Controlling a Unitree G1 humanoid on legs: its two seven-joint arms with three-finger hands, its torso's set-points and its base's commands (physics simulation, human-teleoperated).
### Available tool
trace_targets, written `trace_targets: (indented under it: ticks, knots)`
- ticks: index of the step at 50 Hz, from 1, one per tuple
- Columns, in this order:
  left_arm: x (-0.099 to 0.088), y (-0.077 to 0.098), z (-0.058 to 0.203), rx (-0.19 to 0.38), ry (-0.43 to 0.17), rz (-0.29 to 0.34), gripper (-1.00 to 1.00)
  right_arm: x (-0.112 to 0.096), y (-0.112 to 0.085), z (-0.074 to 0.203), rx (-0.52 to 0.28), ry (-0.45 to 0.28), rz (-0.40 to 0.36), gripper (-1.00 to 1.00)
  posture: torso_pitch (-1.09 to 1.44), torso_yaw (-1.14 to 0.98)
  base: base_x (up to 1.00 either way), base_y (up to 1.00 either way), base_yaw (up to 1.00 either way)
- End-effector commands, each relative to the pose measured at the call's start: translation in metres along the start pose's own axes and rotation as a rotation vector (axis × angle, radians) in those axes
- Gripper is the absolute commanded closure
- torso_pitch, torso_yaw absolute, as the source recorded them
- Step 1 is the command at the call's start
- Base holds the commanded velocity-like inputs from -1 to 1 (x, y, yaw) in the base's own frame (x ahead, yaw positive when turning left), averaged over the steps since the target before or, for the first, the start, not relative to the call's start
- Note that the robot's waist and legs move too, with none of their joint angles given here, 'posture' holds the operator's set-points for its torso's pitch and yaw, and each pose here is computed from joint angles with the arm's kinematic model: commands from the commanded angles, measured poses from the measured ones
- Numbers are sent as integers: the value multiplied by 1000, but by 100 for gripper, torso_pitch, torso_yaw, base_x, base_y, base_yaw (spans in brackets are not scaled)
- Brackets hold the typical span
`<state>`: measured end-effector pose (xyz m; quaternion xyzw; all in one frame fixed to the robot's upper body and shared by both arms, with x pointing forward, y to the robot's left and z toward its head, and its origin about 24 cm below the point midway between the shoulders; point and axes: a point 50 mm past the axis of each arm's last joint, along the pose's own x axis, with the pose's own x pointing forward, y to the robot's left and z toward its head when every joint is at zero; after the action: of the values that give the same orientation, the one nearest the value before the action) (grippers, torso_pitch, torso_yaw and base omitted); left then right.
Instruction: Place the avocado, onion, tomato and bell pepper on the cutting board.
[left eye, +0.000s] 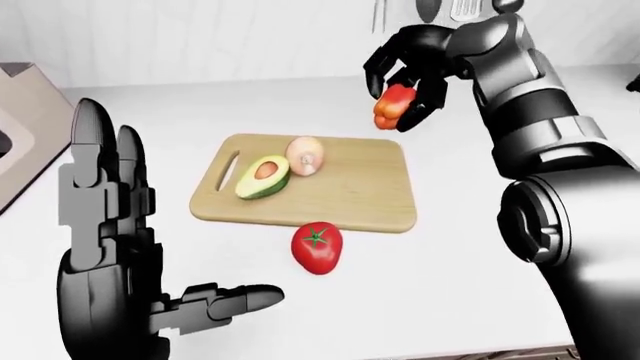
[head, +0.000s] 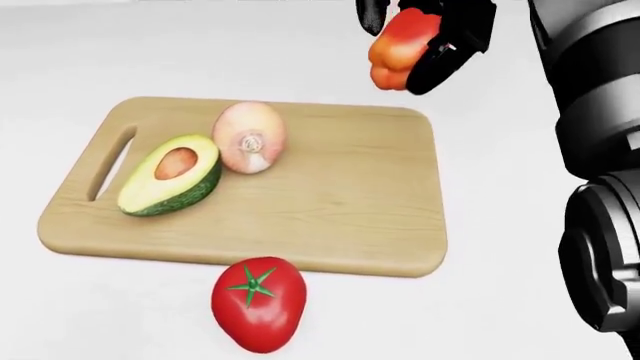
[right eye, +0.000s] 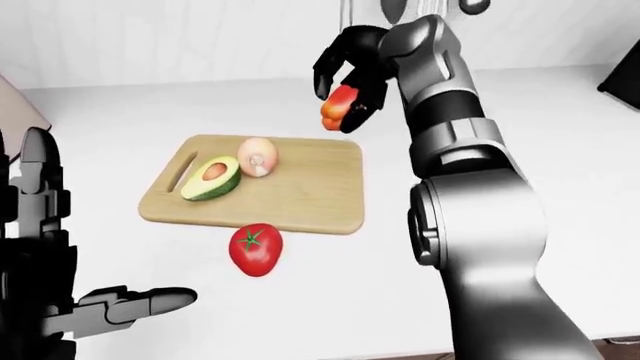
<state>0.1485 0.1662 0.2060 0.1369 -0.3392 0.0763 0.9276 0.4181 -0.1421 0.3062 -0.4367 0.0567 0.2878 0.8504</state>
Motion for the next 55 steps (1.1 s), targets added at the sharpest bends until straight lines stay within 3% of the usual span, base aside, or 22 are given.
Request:
trace_targets:
  ticks: [1,25,36,38,39,40,41,42,43,45,53,55]
  knots:
    - [1,1,10,2,-61,10,-100,-10,-13,20,-51,-64,-62,100,0,0,0,0,0]
    - [1,2,10,2,-60,13,-100,17,19,25,-64,-99,20,100,0,0,0,0,0]
    - [1,3,10,3,-59,13,-100,20,22,26,-75,-103,26,100,0,0,0,0,0]
    - [0,2,10,2,-60,11,-100,20,23,25,-78,-98,27,82,0,0,0,0,0]
    - [1,2,10,2,-59,11,-100,20,23,25,-78,-95,27,29,0,0,0,0,0]
    - [1,2,10,2,-60,11,-100,20,22,25,-78,-93,25,13,0,0,0,0,0]
    - [1,2,10,2,-60,11,-100,20,22,25,-78,-93,24,13,0,0,0,0,0]
    - [1,2,10,4,-59,11,-100,19,22,25,-77,-94,22,-22,0,0,0,0,0]
    - [1,2,10,3,-59,11,-100,19,22,24,-78,-93,21,-21,0,0,0,0,0]
    - [1,2,10,3,-59,11,-100,20,22,24,-78,-93,22,-43,0,0,0,0,0]
    - [1,2,10,3,-59,11,-100,19,22,23,-79,-90,22,-80,0,0,0,0,0]
    - [1,2,10,3,-59,11,-100,17,18,25,-81,-93,12,-100,0,0,0,0,0]
